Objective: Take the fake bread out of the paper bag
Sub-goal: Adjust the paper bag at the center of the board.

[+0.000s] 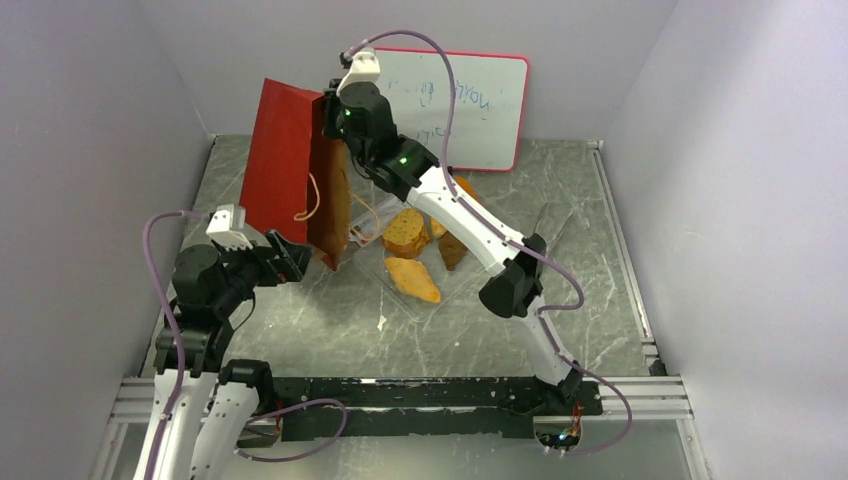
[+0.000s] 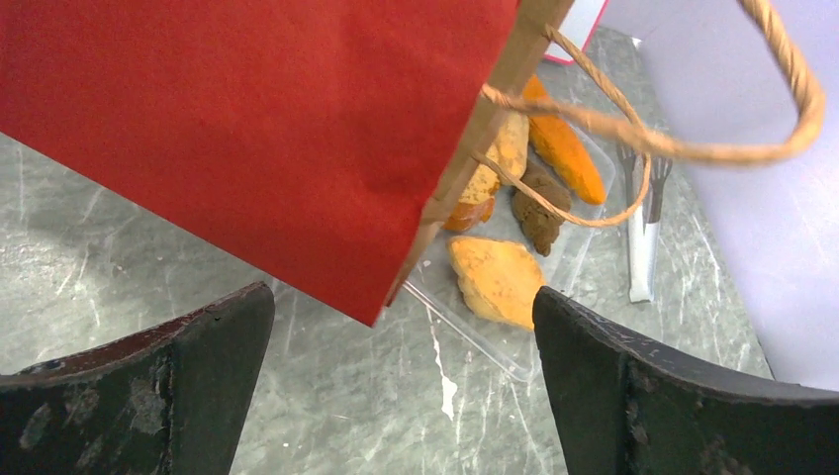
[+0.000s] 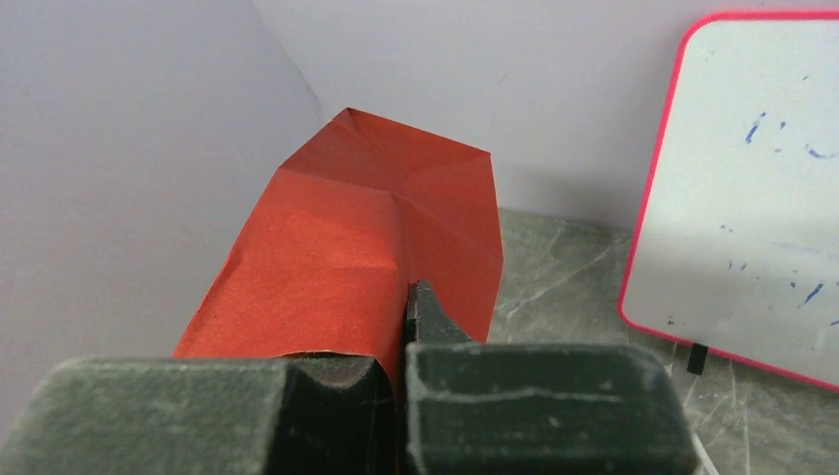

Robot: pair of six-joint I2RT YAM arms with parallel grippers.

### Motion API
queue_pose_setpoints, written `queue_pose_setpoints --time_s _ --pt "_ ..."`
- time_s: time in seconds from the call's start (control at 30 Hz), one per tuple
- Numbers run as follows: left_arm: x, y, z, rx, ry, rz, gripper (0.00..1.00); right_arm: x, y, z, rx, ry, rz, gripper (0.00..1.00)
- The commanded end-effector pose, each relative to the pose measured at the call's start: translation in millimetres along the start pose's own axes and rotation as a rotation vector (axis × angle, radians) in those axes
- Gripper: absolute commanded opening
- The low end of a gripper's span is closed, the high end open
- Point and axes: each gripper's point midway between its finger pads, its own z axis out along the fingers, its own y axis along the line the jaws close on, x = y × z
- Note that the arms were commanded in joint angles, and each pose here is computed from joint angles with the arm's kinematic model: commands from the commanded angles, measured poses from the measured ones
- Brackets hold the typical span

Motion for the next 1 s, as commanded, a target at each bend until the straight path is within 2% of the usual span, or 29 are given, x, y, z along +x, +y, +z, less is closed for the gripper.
queue_pose_setpoints --time_s 0.0,0.53,0.7,0.87,0.97 --pt "-9 6 7 -0.038 -0.026 0.010 0.99 -28 12 -16 -0.027 -0.050 0.032 0.00" --pt "2 2 37 -0.060 0.069 0.071 1.00 -18 22 -12 -0.024 -0.043 0.029 0.00" --pt "13 8 47 -0.201 0.107 0.111 1.00 -16 20 -14 -0.017 -0.038 0.022 0.00" --pt "12 6 40 -0.365 0.062 0.173 0.95 -17 19 -17 -0.019 -0.036 0.021 0.00" --pt "19 4 43 -0.453 0.074 0.240 0.94 -18 20 -19 -0.025 -0.032 0.030 0.00"
